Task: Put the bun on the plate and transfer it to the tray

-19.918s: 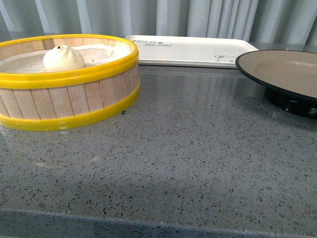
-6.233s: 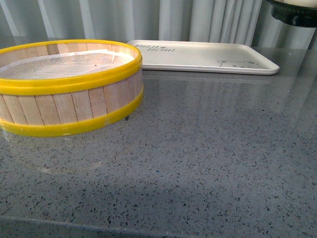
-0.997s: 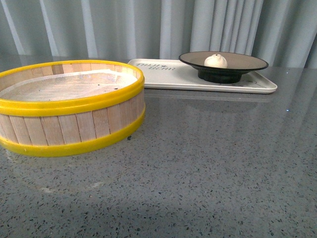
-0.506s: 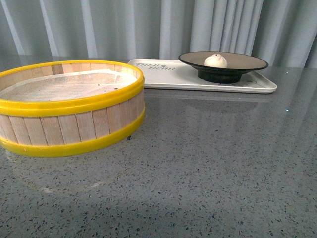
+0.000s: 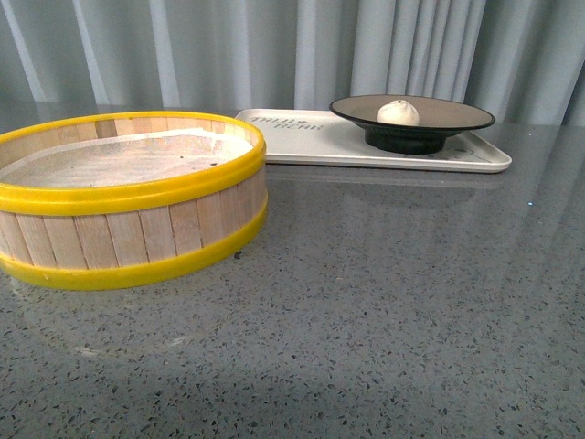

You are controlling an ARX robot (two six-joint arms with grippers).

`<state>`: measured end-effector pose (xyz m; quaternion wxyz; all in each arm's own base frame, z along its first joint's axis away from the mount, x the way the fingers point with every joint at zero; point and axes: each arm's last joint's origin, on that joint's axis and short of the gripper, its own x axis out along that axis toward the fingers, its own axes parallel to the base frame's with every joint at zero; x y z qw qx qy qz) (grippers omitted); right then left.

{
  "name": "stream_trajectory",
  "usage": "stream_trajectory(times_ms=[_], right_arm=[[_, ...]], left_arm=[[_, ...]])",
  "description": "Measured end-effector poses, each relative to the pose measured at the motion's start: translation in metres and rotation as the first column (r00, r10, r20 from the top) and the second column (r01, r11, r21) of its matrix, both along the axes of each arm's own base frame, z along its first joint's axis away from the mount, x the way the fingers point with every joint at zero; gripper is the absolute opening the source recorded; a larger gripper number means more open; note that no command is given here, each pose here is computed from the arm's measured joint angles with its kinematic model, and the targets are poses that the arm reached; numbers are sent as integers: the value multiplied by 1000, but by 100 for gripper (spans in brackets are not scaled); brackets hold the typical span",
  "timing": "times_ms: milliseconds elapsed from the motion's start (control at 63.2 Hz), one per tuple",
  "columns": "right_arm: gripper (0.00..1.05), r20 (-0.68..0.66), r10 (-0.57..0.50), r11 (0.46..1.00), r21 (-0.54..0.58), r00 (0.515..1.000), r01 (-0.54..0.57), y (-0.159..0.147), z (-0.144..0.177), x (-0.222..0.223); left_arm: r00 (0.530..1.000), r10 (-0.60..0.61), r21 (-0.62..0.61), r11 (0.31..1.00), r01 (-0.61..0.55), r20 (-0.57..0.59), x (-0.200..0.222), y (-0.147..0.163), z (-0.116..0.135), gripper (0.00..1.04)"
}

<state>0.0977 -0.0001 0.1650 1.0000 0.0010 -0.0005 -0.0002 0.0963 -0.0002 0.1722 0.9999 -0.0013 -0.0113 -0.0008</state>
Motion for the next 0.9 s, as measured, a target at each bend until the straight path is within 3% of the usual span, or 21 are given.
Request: stream_trajectory(times_ms=[79,142,237,664,902], right_arm=[[2,1,0,1000,-1,1000,0,0,0,0],[10,1,0,1000,-1,1000,0,0,0,0],[30,1,0,1000,-1,1000,0,0,0,0],[98,1,0,1000,0,1000,0,0,0,0],[96,1,0,1000,0,1000,0,0,0,0]], left_arm=[[1000,0,0,1000,0,0,0,0,0,98],[1000,0,0,1000,0,0,0,0,0,98],[1000,0,0,1000,0,0,0,0,0,98],[1000,0,0,1000,0,0,0,0,0,98],[1000,0,0,1000,0,0,0,0,0,98]])
